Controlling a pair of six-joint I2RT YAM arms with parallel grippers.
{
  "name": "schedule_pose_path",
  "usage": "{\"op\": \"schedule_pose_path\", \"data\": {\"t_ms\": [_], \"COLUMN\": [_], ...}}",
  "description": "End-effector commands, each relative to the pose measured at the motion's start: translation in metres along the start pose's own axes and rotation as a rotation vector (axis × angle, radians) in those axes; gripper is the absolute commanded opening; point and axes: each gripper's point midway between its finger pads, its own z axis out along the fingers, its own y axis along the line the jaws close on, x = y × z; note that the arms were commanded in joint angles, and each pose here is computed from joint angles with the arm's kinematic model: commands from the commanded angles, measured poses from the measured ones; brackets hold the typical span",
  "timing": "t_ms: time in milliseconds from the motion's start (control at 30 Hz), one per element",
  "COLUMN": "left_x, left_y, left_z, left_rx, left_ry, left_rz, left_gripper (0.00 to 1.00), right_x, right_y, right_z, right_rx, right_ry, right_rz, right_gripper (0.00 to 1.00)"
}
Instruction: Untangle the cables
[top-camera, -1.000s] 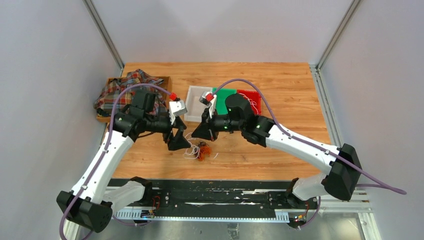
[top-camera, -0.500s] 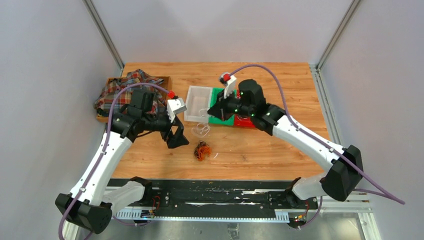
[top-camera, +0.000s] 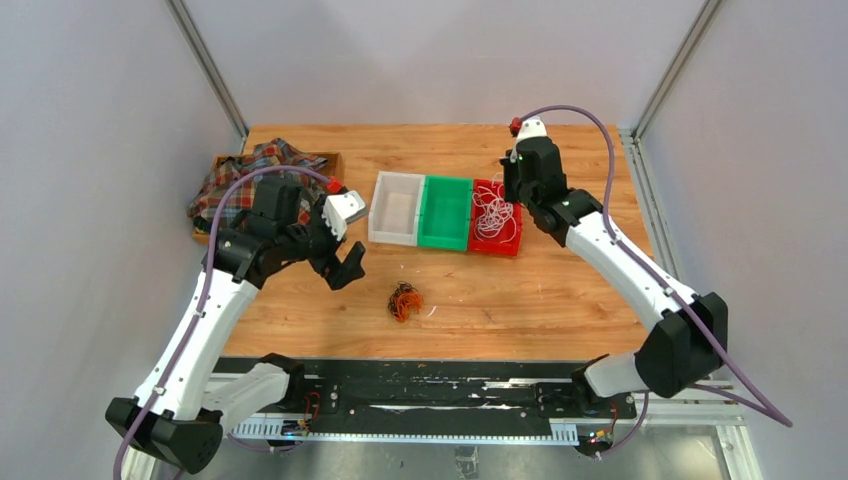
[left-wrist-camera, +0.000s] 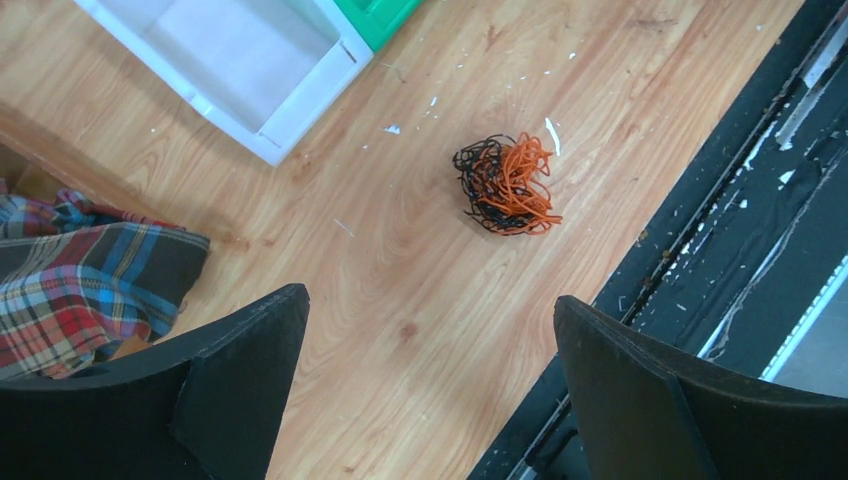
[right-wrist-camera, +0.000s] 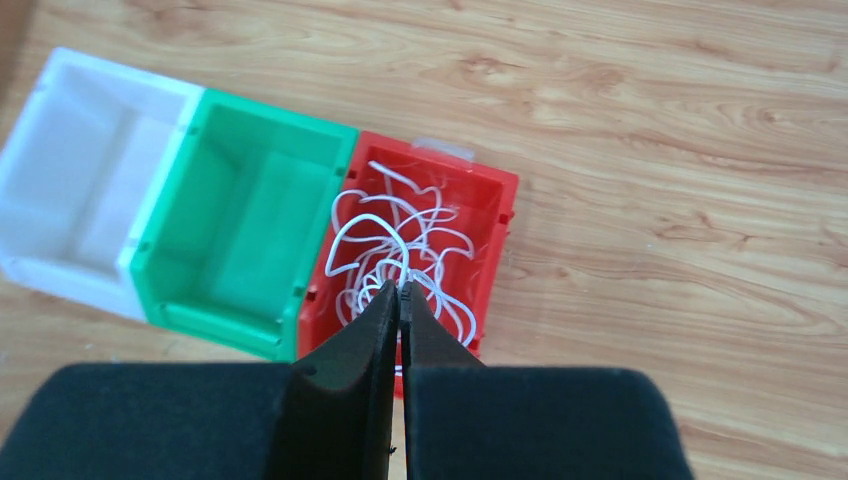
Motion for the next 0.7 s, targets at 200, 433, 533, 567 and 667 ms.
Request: {"op": "schedule_pose_path", "data": {"t_ms": [200, 433, 533, 567, 667], "left_x": [-0.004, -0.010, -0.013, -0.013, -0.012], "left_y": [0.013, 0.022, 0.026, 0.028, 0.033], "left_z": [-0.011, -0.014, -0.012, -0.011, -0.006], "left_rx": [-0.094, -0.138, -0.163, -0.175, -0.195], "left_ry": [0.005, 0.007, -0.015, -0.023, -0.038], "left_rz": [-0.007, -0.019, -0.046, -0.052, -0.067], "left_gripper": [0.98, 0.98, 0.98, 0.98, 0.98], "right_x": [0.017, 0.067, 0.061, 0.054, 0.031], "right_y": [-0.031, -0.015, -0.017, -0.016, -0.016], "right_z": [0.065, 0.109, 0.105, 0.102, 0.087], "right_rx": [0.131, 0.075, 0.086, 0.082, 0.068], "right_ry": [0.079, 0.260, 0.267, 0.251, 0.194], "right_rz": [-0.033, 0.001, 0.000, -0.002, -0.008], "right_gripper": [0.00, 0.10, 0.25, 0.27, 0.41]}}
